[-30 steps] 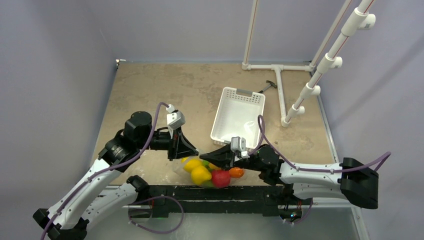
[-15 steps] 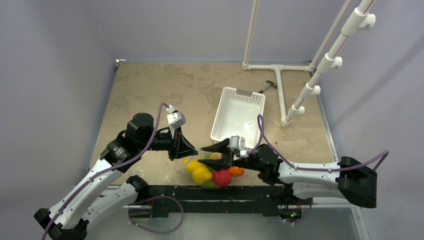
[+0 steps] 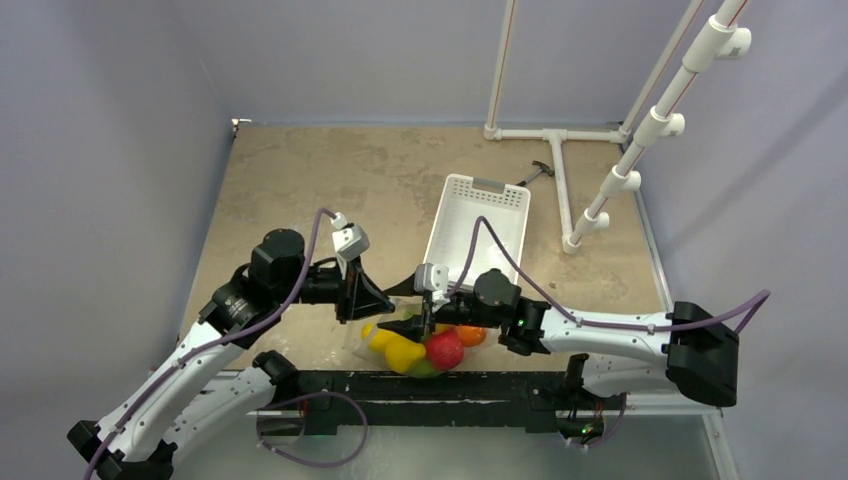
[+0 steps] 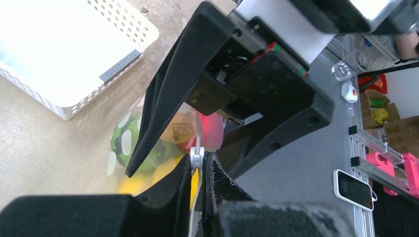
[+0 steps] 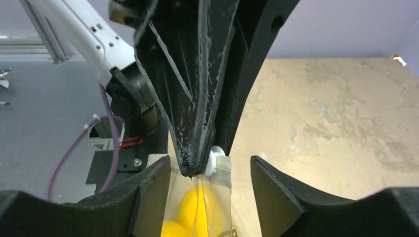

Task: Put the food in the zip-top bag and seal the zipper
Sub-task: Zip the zipper food storage bag at the center of the board.

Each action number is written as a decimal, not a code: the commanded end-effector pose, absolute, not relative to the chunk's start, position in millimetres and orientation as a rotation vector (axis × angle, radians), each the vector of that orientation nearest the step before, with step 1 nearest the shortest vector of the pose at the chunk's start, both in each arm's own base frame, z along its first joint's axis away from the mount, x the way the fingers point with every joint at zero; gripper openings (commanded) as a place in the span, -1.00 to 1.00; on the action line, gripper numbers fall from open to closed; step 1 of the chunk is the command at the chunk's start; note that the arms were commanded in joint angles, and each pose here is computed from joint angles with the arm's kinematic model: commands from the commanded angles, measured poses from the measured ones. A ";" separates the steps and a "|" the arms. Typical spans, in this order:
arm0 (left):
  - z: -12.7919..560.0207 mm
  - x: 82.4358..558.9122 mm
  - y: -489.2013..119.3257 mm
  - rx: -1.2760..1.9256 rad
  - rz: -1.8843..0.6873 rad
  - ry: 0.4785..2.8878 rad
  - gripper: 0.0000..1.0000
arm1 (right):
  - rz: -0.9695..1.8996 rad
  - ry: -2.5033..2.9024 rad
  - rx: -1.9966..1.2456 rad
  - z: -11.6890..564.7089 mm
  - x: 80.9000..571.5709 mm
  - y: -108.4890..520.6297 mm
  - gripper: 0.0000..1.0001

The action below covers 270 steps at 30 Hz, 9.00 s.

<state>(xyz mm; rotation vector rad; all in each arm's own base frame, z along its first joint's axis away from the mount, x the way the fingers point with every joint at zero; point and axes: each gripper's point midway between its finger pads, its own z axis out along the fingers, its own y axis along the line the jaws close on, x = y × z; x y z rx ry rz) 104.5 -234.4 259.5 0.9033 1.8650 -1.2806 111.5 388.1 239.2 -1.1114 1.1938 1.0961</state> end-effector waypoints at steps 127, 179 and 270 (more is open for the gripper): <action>268.8 98.4 -202.6 0.814 -1.114 1.953 -1.00 | 0.658 1.394 -0.623 313.6 198.1 305.2 -1.00; 291.6 79.9 -189.3 0.890 -1.092 1.925 -1.00 | 0.800 1.086 -1.443 323.2 123.9 373.5 0.28; 329.6 88.2 -116.2 0.545 -0.746 1.864 -0.60 | 0.725 1.464 -0.682 324.4 193.4 327.9 -1.00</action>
